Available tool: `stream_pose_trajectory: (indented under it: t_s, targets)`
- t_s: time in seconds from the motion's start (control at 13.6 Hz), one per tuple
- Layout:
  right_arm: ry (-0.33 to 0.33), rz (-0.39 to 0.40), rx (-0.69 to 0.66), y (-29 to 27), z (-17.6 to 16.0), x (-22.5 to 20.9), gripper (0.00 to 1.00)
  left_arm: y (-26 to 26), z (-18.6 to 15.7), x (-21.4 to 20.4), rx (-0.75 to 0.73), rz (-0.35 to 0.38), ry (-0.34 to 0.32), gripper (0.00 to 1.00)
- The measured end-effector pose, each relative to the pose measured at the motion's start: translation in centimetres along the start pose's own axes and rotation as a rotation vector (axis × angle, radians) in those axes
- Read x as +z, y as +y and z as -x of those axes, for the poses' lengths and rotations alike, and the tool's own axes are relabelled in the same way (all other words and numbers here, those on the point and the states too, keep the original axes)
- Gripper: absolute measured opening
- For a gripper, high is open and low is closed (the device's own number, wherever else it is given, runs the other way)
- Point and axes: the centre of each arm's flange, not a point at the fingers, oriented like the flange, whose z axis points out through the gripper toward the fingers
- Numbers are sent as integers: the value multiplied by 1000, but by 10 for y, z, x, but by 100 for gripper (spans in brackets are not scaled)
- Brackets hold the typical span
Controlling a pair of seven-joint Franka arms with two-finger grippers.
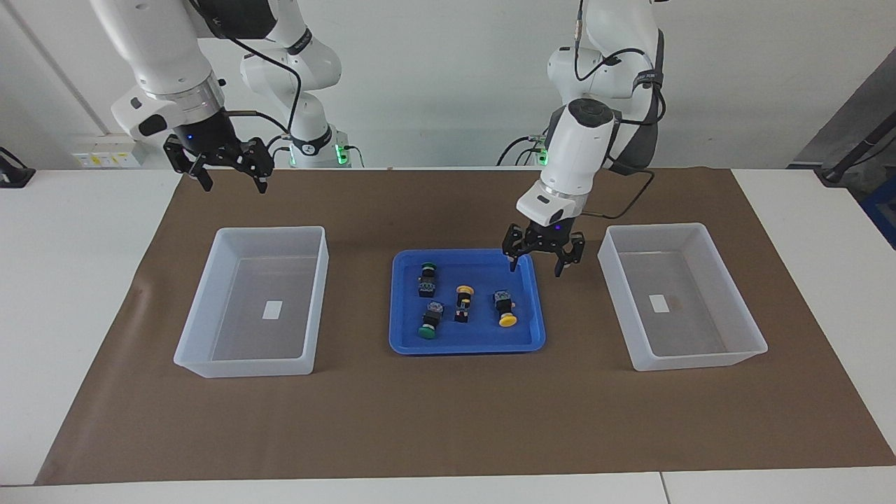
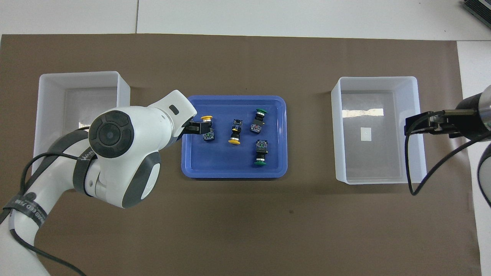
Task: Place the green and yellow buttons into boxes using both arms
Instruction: 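Reach the left gripper to the yellow button in the blue tray, then grasp the yellow button with the left gripper while the right gripper reaches the tray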
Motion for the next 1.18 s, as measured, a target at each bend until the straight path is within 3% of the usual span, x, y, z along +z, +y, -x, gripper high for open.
stream_pose_trajectory:
  t_s: [0.44,0.88,0.96,1.1,1.18]
  targets:
    - [1,0,0,0,0,0,100,15,10,77,-88,5,-16,100]
    - [0,0,0,0,0,0,100,15,10,91,-98,-3,-35,100]
    - [-1,0,0,0,0,0,100,17,12,95,-95,-5,-42,91]
    - [-7,1,-2,-1,1,3,100,26,19,107,-88,-7,-60,85]
    - [-11,1,-3,-2,1,5,100,31,21,110,-85,-7,-65,73]
